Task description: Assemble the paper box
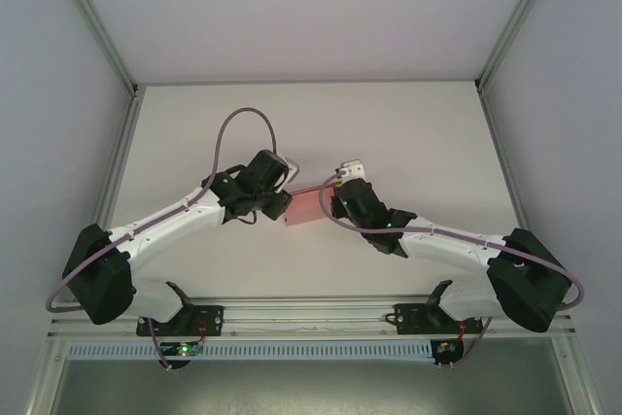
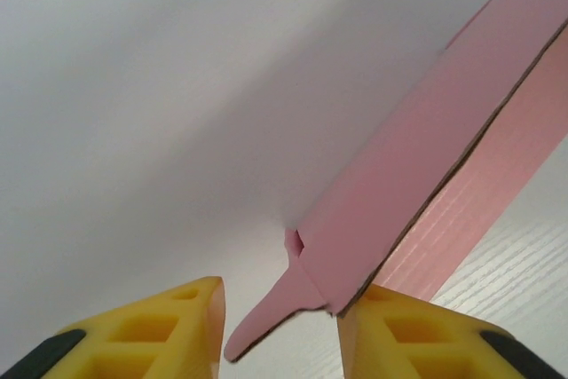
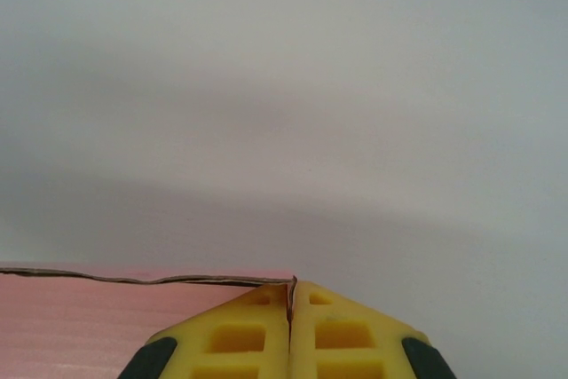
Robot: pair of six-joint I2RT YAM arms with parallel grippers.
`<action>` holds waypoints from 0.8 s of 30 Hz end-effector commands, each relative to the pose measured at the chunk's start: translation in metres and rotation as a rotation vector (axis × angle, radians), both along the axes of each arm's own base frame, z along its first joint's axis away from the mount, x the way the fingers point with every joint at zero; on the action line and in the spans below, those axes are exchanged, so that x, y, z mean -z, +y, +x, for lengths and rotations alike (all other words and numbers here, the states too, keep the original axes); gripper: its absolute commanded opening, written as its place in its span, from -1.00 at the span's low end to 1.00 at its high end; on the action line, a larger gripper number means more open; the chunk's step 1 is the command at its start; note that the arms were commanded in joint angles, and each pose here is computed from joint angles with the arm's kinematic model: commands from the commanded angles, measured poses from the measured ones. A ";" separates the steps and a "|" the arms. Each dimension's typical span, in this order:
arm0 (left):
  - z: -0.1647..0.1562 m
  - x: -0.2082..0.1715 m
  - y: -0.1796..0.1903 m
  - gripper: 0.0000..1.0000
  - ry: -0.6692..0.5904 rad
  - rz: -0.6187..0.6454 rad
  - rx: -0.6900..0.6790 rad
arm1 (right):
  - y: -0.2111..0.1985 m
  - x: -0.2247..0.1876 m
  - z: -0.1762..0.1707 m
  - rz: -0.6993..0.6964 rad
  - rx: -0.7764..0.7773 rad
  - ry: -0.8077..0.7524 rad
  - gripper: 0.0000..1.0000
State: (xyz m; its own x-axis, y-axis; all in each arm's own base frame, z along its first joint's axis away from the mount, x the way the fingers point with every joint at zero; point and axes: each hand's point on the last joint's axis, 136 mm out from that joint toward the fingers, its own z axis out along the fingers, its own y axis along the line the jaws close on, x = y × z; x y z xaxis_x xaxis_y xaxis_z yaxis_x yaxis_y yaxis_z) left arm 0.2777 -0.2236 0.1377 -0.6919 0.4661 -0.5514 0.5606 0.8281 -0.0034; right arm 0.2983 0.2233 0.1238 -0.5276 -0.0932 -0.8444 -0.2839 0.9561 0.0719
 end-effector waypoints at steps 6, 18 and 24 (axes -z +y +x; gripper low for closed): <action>-0.005 -0.007 0.002 -0.66 0.007 -0.018 -0.030 | -0.009 0.026 -0.013 -0.108 -0.008 0.092 -1.00; 0.002 -0.014 -0.008 -0.98 0.050 -0.111 -0.146 | -0.006 0.029 -0.018 -0.119 -0.017 0.116 -1.00; 0.006 -0.024 -0.011 -1.00 0.109 -0.186 -0.290 | -0.003 0.027 -0.022 -0.117 -0.007 0.118 -1.00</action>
